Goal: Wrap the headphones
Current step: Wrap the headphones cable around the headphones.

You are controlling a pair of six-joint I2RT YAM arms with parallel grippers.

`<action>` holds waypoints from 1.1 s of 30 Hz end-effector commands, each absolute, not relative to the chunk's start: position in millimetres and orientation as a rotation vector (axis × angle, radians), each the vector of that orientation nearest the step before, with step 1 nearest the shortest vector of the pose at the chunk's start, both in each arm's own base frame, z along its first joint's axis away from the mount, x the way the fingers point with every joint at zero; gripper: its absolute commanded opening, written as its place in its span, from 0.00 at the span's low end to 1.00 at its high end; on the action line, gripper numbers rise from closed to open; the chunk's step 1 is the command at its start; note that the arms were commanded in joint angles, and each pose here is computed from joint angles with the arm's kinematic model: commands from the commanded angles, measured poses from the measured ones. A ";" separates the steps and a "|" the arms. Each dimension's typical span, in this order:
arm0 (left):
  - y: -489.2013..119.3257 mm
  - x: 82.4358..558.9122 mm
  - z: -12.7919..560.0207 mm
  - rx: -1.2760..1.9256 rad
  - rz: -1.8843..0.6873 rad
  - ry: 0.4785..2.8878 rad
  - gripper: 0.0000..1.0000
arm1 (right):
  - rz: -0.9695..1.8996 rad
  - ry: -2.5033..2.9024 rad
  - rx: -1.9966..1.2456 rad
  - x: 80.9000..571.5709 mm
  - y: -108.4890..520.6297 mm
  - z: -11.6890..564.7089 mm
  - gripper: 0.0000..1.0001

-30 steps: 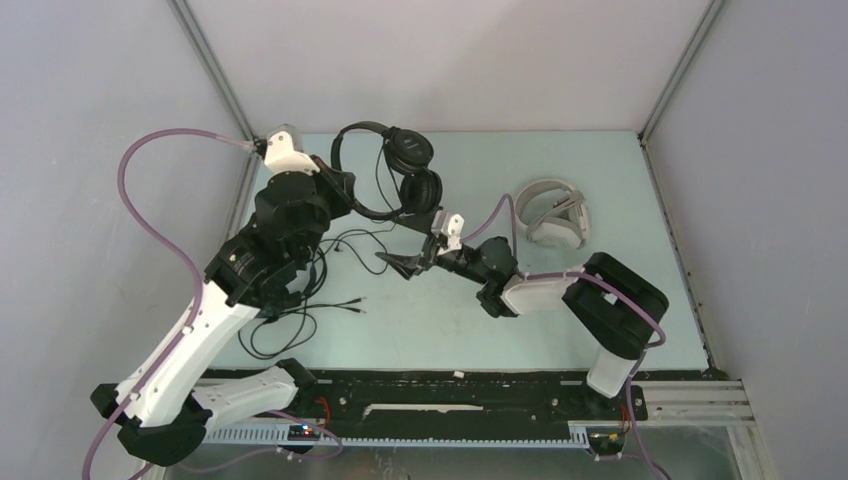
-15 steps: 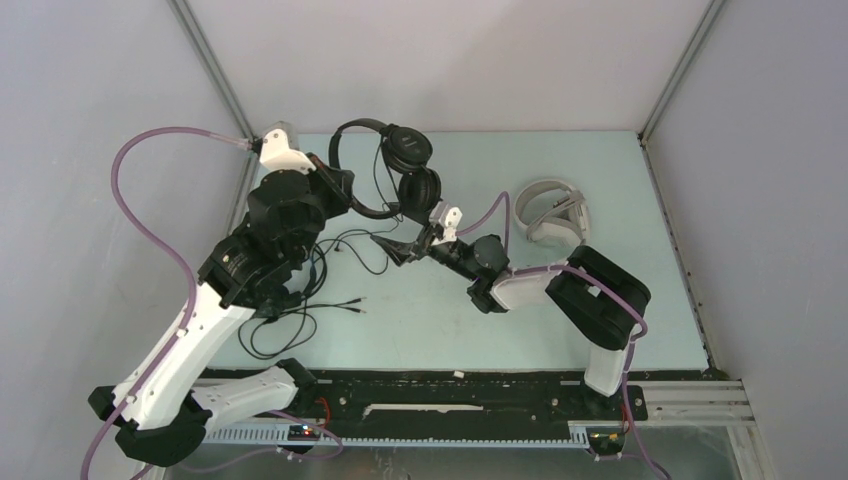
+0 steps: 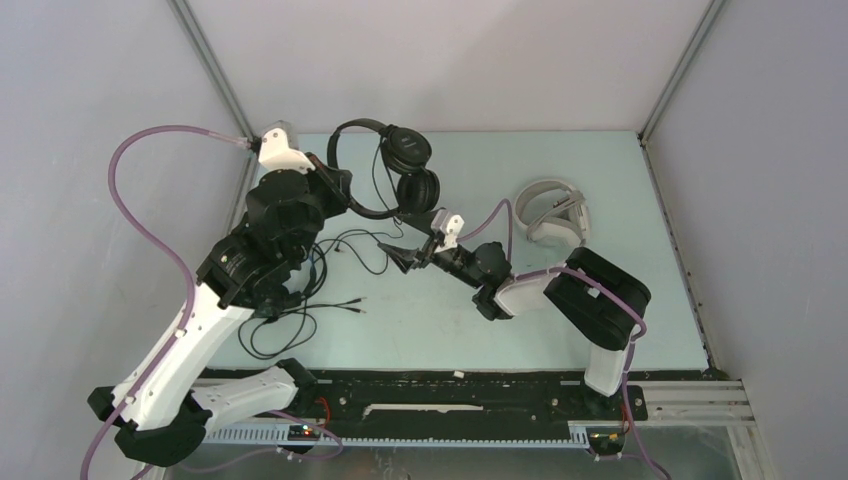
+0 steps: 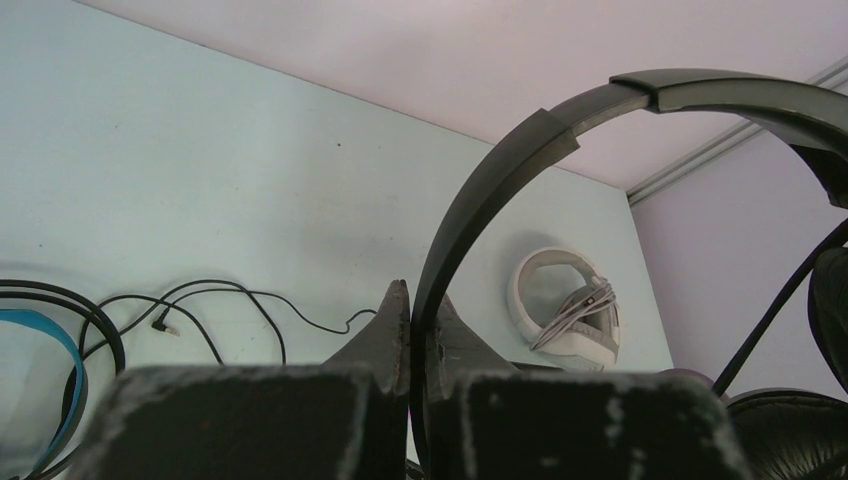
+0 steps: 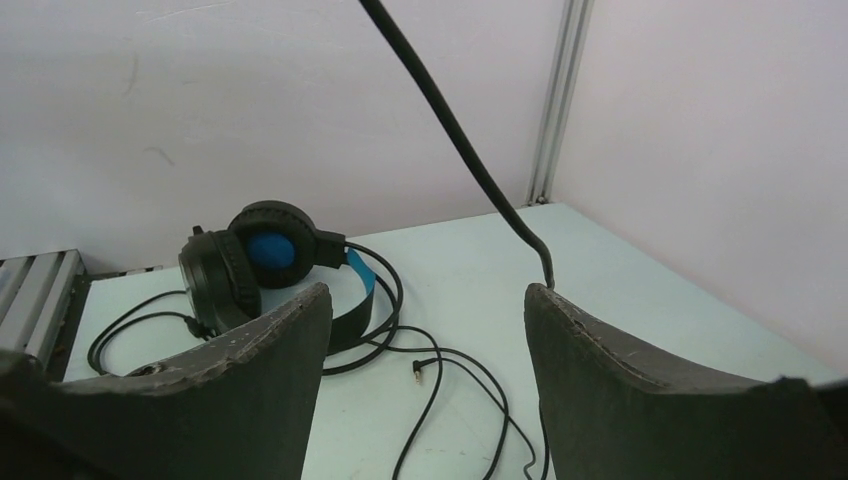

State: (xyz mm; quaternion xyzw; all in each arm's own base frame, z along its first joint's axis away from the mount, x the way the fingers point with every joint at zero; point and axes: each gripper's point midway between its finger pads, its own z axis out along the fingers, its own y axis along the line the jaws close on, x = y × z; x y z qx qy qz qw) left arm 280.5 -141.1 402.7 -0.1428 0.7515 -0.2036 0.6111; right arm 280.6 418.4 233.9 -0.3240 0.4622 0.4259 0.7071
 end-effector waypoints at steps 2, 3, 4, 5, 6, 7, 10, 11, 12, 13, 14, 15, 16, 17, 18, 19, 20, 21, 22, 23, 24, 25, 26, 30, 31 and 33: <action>-127.2 272.4 452.2 -0.381 -0.532 1.596 0.00 | 0.905 0.943 -0.637 281.2 405.0 269.0 0.72; -127.0 272.4 451.5 -0.381 -0.529 1.598 0.00 | 0.899 0.948 -0.628 281.7 404.0 269.4 0.72; -126.2 272.0 451.7 -0.380 -0.527 1.597 0.00 | 0.892 0.957 -0.612 282.7 402.4 269.1 0.72; -125.7 272.2 451.6 -0.382 -0.524 1.597 0.00 | 0.875 0.977 -0.581 285.6 399.4 267.9 0.72; -124.8 272.0 451.9 -0.382 -0.521 1.596 0.00 | 0.852 0.983 -0.568 287.9 396.8 267.3 0.72; -124.5 272.3 451.5 -0.381 -0.516 1.597 0.00 | 0.831 0.986 -0.562 289.1 394.7 266.5 0.72; -123.7 272.2 453.0 -0.381 -0.513 1.593 0.00 | 0.816 0.995 -0.559 290.1 393.0 263.6 0.72; -123.9 272.1 453.2 -0.379 -0.512 1.592 0.00 | 0.814 0.997 -0.561 290.0 392.8 262.7 0.72; -123.2 271.8 453.7 -0.380 -0.512 1.591 0.00 | 0.811 0.995 -0.564 288.8 392.3 262.7 0.72; -123.1 271.7 453.7 -0.380 -0.513 1.590 0.00 | 0.807 0.990 -0.566 288.5 391.6 264.2 0.72; -123.0 271.5 453.6 -0.380 -0.512 1.590 0.00 | 0.803 0.990 -0.565 288.5 391.0 264.3 0.72; -123.2 271.5 452.9 -0.380 -0.513 1.591 0.00 | 0.801 0.986 -0.566 287.9 391.0 265.4 0.72; -124.1 271.8 451.8 -0.378 -0.514 1.594 0.00 | 0.797 0.983 -0.568 287.8 390.6 266.3 0.73; -124.1 272.0 451.7 -0.380 -0.515 1.594 0.00 | 0.792 0.983 -0.567 288.3 390.3 266.3 0.73; -124.8 272.3 451.5 -0.378 -0.517 1.596 0.00 | 0.789 0.980 -0.568 288.0 390.4 266.7 0.73; -125.8 272.3 451.5 -0.375 -0.520 1.597 0.00 | 0.791 0.976 -0.577 286.7 391.4 266.4 0.73; -126.1 272.1 451.7 -0.374 -0.522 1.598 0.00 | 0.793 0.966 -0.593 284.6 393.4 267.1 0.73; -126.4 271.4 451.6 -0.372 -0.524 1.600 0.00 | 0.792 0.952 -0.605 283.0 394.8 269.1 0.73; -126.1 271.0 451.8 -0.373 -0.526 1.600 0.00 | 0.788 0.942 -0.617 282.4 396.2 269.8 0.73; -126.1 270.6 452.0 -0.373 -0.529 1.599 0.00 | 0.785 0.933 -0.624 282.4 397.2 271.1 0.73; -125.7 269.9 452.1 -0.373 -0.532 1.598 0.00 | 0.782 0.922 -0.627 283.5 397.8 274.3 0.74; -125.9 269.2 452.1 -0.372 -0.534 1.599 0.00 | 0.784 0.912 -0.633 283.7 398.5 276.4 0.74; -126.0 268.8 451.9 -0.371 -0.536 1.600 0.00 | 0.790 0.898 -0.643 283.4 399.3 279.3 0.74; -125.8 266.8 450.0 -0.370 -0.544 1.605 0.00 | 0.831 0.859 -0.696 281.6 405.8 281.9 0.74; -126.4 266.2 449.8 -0.367 -0.546 1.608 0.00 | 0.846 0.852 -0.713 279.9 408.0 280.8 0.74; -126.6 265.8 448.1 -0.366 -0.546 1.614 0.00 | 0.871 0.841 -0.738 277.8 411.5 279.3 0.73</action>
